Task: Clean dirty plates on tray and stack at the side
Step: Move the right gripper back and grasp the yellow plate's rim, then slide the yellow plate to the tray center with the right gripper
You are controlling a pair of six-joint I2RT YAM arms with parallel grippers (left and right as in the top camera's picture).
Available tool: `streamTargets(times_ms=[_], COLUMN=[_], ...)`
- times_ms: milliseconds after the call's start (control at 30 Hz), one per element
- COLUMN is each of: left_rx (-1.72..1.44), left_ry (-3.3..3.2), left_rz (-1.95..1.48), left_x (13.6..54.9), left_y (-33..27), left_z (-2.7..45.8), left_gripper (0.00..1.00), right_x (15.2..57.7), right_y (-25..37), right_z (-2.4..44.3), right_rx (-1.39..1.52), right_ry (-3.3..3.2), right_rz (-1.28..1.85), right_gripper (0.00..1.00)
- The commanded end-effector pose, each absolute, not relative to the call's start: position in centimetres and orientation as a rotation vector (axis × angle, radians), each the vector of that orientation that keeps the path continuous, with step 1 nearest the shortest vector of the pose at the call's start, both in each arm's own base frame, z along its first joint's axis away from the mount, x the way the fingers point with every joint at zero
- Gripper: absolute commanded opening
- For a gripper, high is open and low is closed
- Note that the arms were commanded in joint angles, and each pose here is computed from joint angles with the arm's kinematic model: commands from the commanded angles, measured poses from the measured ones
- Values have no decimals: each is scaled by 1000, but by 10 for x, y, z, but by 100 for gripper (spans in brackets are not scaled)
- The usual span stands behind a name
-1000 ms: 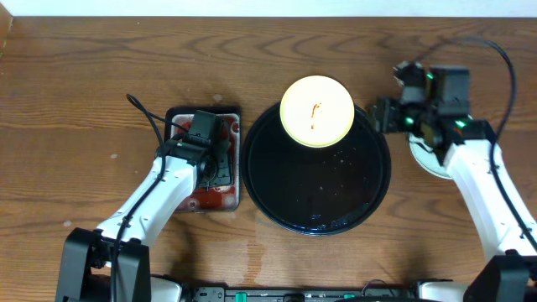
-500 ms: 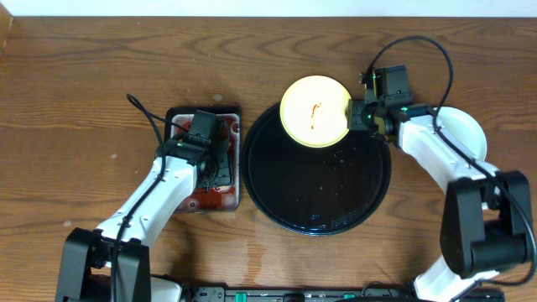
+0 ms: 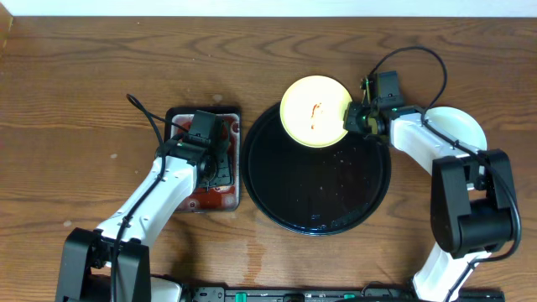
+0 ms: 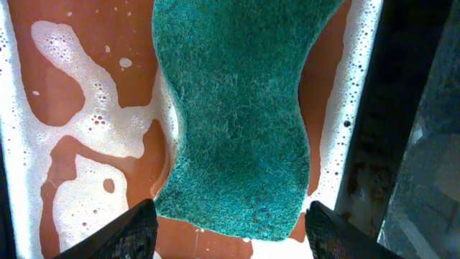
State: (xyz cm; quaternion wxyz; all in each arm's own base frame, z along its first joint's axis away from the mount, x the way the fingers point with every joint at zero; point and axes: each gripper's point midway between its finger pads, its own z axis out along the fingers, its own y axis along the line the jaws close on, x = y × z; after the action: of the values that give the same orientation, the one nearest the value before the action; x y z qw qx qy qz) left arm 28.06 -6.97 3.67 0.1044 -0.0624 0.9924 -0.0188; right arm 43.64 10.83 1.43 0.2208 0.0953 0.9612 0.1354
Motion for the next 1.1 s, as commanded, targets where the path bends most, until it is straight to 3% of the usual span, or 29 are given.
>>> streamTargets(times_ms=[0, 200, 633, 867, 967, 1067], left_rx=[-197, -198, -197, -197, -198, -198], left_ry=[2924, 2924, 2924, 2924, 2924, 2924], left_rz=[-55, -55, -55, -55, -55, -54], left_x=[281, 281, 281, 281, 281, 281], left_y=[-68, -68, -69, -68, -68, -68], left_z=[37, 37, 37, 37, 37, 37], left_gripper=[67, 67, 67, 67, 67, 67], right_x=[436, 430, 353, 323, 323, 328], right_y=[115, 117, 102, 109, 111, 112], right_z=[9, 8, 42, 38, 38, 38], right_rx=[294, 269, 101, 78, 63, 58], right_ry=[2668, 2693, 2928, 3038, 3035, 3016], right_rz=[402, 426, 339, 342, 339, 332], right_gripper=[16, 1, 1, 2, 26, 31])
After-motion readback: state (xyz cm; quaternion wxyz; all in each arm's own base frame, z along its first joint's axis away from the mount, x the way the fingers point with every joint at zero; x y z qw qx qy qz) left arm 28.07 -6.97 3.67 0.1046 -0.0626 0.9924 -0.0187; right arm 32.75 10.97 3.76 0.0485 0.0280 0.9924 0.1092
